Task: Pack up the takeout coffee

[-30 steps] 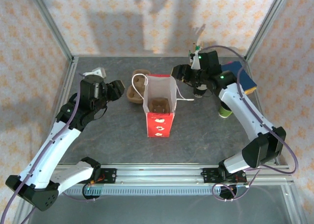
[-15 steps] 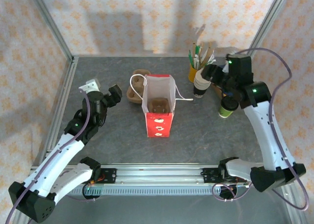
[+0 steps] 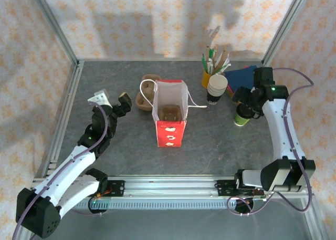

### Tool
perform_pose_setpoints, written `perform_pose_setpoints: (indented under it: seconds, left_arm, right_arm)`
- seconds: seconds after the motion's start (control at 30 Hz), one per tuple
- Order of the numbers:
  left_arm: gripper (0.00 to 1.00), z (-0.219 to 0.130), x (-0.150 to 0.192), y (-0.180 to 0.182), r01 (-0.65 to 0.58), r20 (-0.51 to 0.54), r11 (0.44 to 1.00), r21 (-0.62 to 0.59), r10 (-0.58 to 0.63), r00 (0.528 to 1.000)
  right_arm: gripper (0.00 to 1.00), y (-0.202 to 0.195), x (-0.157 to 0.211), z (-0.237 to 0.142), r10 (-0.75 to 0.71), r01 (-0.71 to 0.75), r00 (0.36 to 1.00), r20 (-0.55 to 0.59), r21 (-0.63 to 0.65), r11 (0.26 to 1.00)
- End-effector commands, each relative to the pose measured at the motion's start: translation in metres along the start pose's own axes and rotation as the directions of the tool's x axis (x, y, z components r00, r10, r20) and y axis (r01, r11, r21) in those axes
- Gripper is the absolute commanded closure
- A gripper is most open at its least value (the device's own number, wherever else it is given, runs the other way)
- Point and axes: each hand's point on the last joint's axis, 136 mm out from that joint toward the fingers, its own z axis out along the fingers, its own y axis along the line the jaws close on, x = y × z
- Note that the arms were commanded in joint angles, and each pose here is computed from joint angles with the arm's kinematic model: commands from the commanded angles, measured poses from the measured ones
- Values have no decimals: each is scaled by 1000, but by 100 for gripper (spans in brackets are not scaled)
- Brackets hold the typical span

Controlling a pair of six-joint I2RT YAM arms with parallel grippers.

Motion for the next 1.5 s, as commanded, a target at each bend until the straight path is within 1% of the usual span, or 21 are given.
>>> perform_pose_setpoints:
  seconds: [0.0,0.03,0.07,0.17,0.27,0.37,0.5,0.67,0.8,1.1,1.47]
  left_arm:
    - [1,1,-6,-14,33,32,996,85,-36,999]
    - [1,1,-5,-15,30,33,995,95,-33,999]
    - [1,0,-4,-14,29,38,995,97,-32,999]
    - [1,-2,-7,-11,12,55,996,88,-17,998]
    - [1,-4,-9,-10,13,65,996,85,-18,998]
    - [1,-6,-10,-9,8,71,997,81,-13,997]
    - [1,-5,-7,-4,1,75,998,58,-5,997]
    - [1,-4,-7,-1,-6,79,999,44,2,997]
    - [1,-4,-8,-3,-7,77,999,51,3,997]
    - [1,-3,-4,-3,-10,66,999,53,7,998]
    - [1,-2,-3,-4,-14,64,998,59,10,998]
  right_arm:
    - [3,-24,-1,6,-27,27,1000,3,121,992]
    - [1,-27,-2,7,-30,28,1000,6,134,991]
    - [0,-28,-2,10,-28,27,1000,3,130,991]
    - [0,-19,-4,16,-18,19,1000,-5,79,997]
    - [0,-16,-4,29,-12,15,999,-38,70,997]
    - [1,-20,-5,39,-3,9,998,-64,99,995]
    - [3,-20,-12,49,25,-17,996,-80,99,995]
    - [4,-26,-8,60,44,-29,993,-109,131,991]
    - [5,-26,-6,65,51,-37,992,-118,126,991]
    - [11,-34,-5,73,63,-45,989,-133,141,989]
    - [22,-29,-2,78,53,-36,985,-162,104,994]
